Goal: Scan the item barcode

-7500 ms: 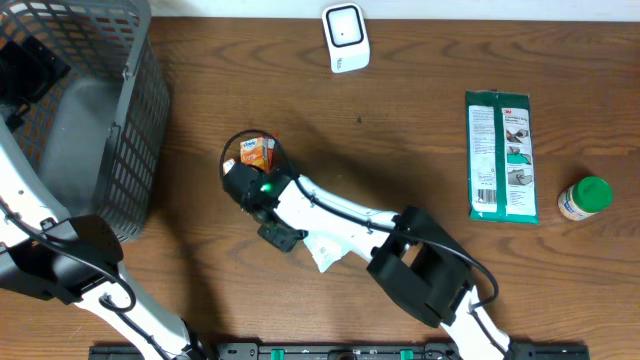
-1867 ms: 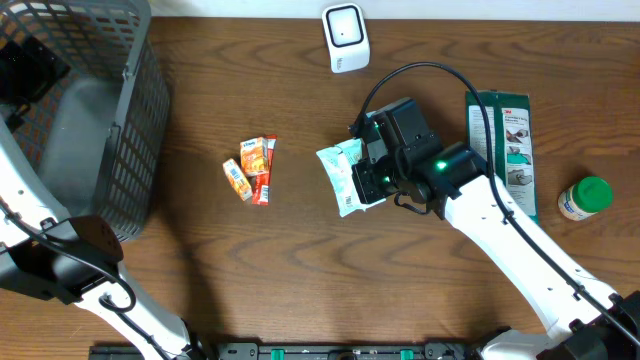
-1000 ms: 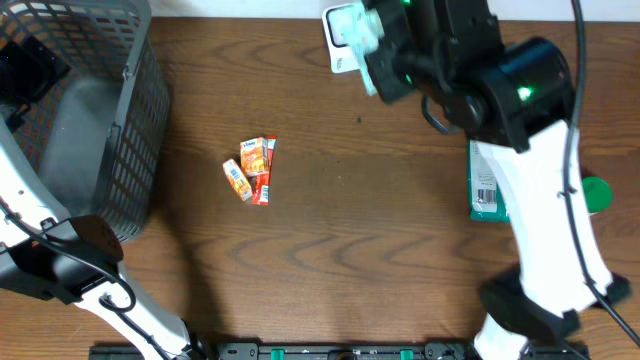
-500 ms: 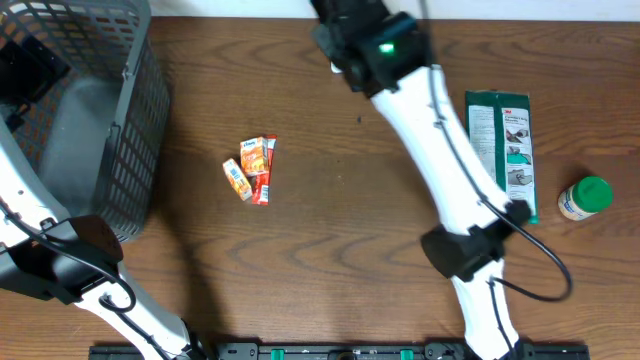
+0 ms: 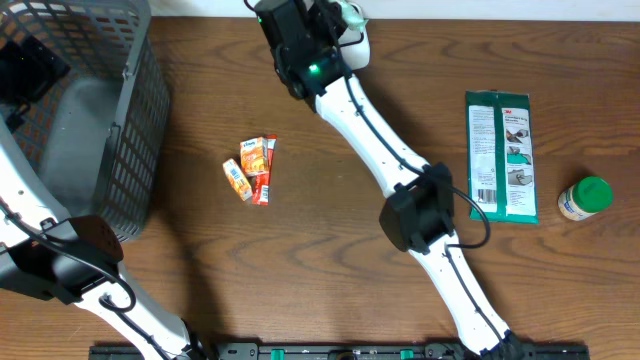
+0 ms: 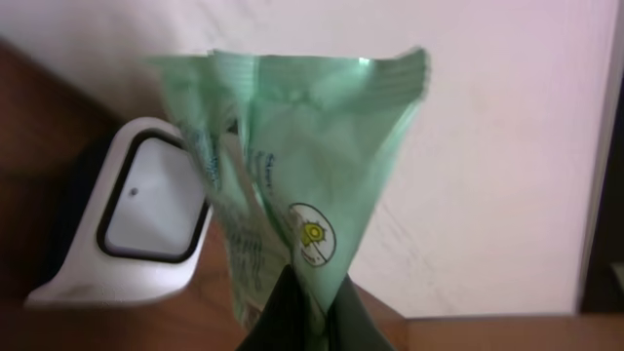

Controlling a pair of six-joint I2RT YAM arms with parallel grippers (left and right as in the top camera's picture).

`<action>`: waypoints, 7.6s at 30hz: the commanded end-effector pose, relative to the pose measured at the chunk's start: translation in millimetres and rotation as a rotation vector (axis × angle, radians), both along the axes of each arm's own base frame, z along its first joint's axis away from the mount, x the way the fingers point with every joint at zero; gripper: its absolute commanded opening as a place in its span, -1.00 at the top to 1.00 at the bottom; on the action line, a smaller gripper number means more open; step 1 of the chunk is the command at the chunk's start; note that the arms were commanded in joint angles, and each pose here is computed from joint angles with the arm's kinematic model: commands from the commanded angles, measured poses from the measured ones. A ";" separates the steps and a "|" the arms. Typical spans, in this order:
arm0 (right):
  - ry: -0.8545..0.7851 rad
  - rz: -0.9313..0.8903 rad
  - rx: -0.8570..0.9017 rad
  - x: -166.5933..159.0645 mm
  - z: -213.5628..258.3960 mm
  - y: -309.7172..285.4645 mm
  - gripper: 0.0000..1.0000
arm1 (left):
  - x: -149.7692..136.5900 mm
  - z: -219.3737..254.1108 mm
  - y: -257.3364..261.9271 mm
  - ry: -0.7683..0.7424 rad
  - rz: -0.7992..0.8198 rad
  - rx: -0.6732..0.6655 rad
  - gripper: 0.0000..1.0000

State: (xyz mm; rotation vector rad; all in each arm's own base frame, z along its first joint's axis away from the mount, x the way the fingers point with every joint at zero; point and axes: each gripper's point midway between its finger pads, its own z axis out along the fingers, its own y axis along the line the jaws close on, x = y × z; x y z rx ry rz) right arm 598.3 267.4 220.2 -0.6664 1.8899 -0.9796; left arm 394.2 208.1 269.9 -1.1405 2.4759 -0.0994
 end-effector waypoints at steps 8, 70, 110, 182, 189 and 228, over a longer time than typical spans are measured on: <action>-0.226 -0.161 0.058 30.1 -28.2 -12.3 0.98 | -2.1 14.2 -3.2 -0.034 -0.003 0.010 -0.96; -0.263 0.011 0.165 56.5 -84.4 22.5 0.98 | -2.1 14.2 -3.2 -0.034 -0.003 0.010 -0.96; -0.304 0.045 0.366 76.9 -54.6 2.5 0.99 | -2.1 14.2 -3.2 -0.034 -0.003 0.010 -0.96; 0.310 -0.650 1.663 -71.7 -181.3 -60.5 -0.01 | -2.1 14.2 -3.2 -0.034 -0.003 0.010 -0.96; 0.209 -0.752 1.689 -82.3 -212.2 -79.4 0.00 | -2.2 14.1 -3.2 -0.034 -0.003 0.010 -0.96; 0.267 -0.508 1.677 -64.8 -225.6 -63.5 0.92 | -2.1 14.2 -3.2 -0.034 -0.003 0.010 -0.96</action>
